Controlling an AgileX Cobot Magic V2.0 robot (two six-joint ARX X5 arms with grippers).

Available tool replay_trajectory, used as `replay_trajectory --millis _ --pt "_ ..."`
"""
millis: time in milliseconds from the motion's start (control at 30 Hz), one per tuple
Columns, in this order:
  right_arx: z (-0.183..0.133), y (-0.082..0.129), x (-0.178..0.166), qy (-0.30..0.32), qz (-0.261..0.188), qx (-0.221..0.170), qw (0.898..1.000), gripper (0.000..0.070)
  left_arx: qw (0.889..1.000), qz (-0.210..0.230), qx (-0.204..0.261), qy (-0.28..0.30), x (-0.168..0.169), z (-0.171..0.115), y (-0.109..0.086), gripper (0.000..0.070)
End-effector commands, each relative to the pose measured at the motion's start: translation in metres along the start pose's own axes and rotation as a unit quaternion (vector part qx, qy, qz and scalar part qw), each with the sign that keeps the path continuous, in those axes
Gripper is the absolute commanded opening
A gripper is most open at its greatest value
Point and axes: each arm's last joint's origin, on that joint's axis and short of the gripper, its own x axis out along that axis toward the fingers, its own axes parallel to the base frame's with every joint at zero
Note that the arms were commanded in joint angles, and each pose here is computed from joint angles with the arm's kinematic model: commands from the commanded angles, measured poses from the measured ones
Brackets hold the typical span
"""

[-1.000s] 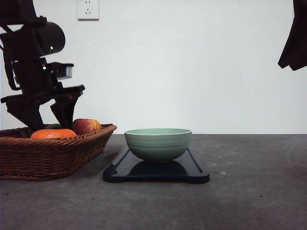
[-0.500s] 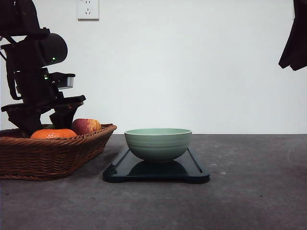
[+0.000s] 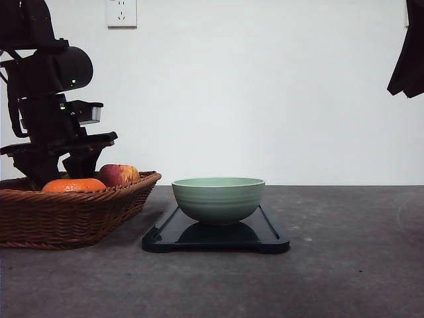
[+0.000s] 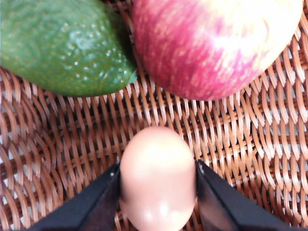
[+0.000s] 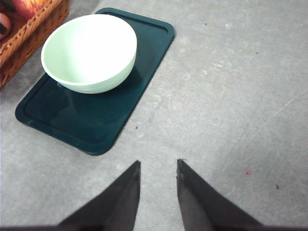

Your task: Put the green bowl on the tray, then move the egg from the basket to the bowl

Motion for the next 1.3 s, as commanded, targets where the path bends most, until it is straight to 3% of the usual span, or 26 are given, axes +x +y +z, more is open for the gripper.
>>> replay_trajectory --millis 0,233,533,800,1033,1267 --pt "0.001 0.001 0.001 -0.002 0.001 0.005 1.000 0.0146 1.000 0.000 -0.003 0.004 0.004 0.004 -0.001 0.0212" --pt "0.001 0.001 0.001 -0.001 0.001 0.005 1.000 0.0146 1.000 0.000 -0.005 0.017 -0.005 0.008 -0.001 0.0217" --pt "0.001 0.001 0.001 -0.001 0.001 0.005 1.000 0.0146 0.999 0.000 -0.006 0.032 -0.043 0.028 -0.004 0.0217" --pt "0.001 0.001 0.001 -0.001 0.001 0.004 1.000 0.0146 0.999 -0.011 -0.013 -0.028 -0.089 0.050 -0.013 0.0216" --pt "0.001 0.001 0.001 -0.001 0.001 0.004 1.000 0.0146 0.988 -0.082 -0.001 -0.132 -0.133 0.068 -0.039 0.0216" --pt "0.001 0.001 0.001 -0.001 0.001 0.004 1.000 0.0146 0.969 -0.143 0.032 -0.201 -0.146 0.075 -0.086 0.0216"
